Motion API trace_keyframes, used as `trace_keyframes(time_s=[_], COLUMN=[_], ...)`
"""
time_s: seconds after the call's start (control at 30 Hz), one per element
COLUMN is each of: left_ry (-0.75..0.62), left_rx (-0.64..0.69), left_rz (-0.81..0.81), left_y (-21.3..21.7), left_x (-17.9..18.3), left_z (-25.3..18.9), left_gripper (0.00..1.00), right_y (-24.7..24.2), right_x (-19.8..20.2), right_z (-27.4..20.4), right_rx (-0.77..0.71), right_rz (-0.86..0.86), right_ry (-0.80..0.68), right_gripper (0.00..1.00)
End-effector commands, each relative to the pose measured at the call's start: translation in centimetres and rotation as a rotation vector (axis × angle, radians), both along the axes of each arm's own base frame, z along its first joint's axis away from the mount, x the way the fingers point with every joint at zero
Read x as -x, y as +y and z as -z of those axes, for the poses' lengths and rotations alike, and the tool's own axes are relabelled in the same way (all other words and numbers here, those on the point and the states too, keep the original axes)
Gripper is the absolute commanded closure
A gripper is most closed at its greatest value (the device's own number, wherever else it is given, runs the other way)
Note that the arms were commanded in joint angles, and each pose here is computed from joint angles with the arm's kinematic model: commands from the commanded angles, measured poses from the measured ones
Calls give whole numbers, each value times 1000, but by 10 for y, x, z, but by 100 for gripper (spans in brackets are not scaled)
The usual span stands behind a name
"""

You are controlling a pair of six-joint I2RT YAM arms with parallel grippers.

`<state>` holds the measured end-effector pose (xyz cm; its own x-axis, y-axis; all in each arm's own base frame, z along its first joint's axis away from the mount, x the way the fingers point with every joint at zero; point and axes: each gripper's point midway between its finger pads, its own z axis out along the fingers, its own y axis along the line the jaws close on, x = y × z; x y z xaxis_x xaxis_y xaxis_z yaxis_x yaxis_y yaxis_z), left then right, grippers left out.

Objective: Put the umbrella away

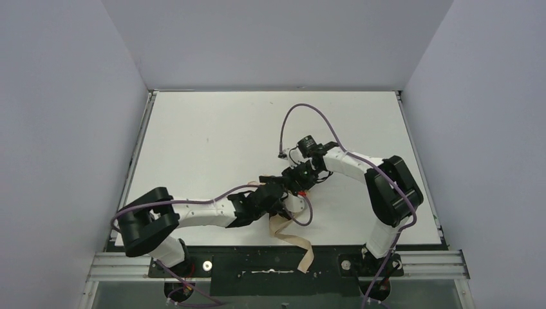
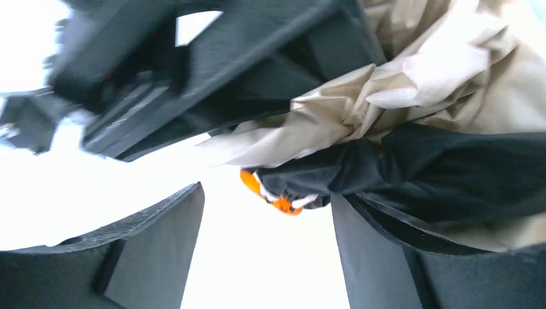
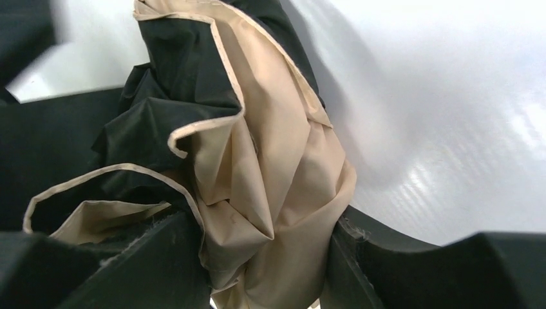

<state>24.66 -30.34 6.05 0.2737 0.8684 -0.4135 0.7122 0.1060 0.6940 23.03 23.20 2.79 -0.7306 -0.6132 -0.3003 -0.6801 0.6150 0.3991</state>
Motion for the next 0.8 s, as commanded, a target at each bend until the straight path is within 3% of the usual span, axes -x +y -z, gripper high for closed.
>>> trace_keyframes(time_s=[0.0, 0.33, 0.53, 0.67, 0.77], left_ry=[41, 170, 226, 195, 172], left_rx=[198, 438, 720, 858, 889], left_rz=[-20, -45, -241, -376, -434], left_y=[-9, 26, 64, 89, 101], left_x=[13, 48, 13, -19, -37], left_z=[-42, -94, -130, -149, -153], left_gripper=[29, 28, 29, 14, 9], right_y=[-19, -26, -27, -20, -15], right_x=[-46, -69, -62, -45, -33], right_z=[6, -8, 3, 13, 16], right_rx=[104, 167, 276, 271, 256], right_rz=[64, -57, -246, -402, -519], right_ry=[-244, -479, -595, -661, -731], right_gripper=[72, 74, 76, 78, 81])
